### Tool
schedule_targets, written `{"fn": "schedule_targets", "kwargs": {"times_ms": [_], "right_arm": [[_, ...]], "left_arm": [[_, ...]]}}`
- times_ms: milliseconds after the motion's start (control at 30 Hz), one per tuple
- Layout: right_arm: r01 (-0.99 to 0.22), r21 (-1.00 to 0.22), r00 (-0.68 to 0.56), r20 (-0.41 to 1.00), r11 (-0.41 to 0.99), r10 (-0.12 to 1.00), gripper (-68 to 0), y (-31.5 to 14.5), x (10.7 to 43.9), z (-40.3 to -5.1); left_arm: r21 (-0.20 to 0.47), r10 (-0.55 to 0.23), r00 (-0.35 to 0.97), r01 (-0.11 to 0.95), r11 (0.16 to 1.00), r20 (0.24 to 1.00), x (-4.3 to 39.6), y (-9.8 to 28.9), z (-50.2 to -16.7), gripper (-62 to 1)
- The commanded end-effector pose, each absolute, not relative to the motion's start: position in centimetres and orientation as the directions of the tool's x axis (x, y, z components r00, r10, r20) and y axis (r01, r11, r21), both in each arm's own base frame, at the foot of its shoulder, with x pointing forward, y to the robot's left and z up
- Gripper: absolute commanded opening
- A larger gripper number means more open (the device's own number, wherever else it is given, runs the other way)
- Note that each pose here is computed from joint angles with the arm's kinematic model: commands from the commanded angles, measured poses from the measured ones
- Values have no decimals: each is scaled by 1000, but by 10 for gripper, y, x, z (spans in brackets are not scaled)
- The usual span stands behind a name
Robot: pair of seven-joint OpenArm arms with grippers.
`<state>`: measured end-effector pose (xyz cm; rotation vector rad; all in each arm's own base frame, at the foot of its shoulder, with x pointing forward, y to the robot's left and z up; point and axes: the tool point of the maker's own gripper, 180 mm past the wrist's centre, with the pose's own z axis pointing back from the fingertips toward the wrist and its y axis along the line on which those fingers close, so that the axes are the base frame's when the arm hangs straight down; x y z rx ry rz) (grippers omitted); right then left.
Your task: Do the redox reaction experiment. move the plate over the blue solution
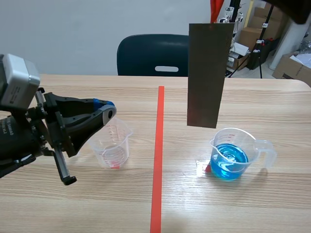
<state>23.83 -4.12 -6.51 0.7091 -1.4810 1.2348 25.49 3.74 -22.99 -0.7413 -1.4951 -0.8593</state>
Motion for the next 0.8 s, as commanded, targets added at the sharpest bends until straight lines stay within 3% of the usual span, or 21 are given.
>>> {"fn": "schedule_targets", "kwargs": {"times_ms": [0,167,333,600,767], "right_arm": [[-888,-334,-308,942,314,132,-671,-45,240,-53],[-885,-305,-280,952,353,121,-671,-62,250,-54],[-875,-296,-274,955,382,113,-671,-82,258,-53],[-848,-304,-277,953,435,125,-671,-108,268,-47],[-827,-307,-277,951,471,135,-671,-121,273,-46]], "left_arm": [[93,19,-121,848,522,993,256,32,-218,-569],[96,54,-142,859,503,988,259,21,-208,-569],[117,29,-147,882,456,989,258,-1,-211,-569],[120,48,-158,883,454,986,265,-18,-202,-569],[162,21,-191,884,438,981,268,-29,-200,-569]]}}
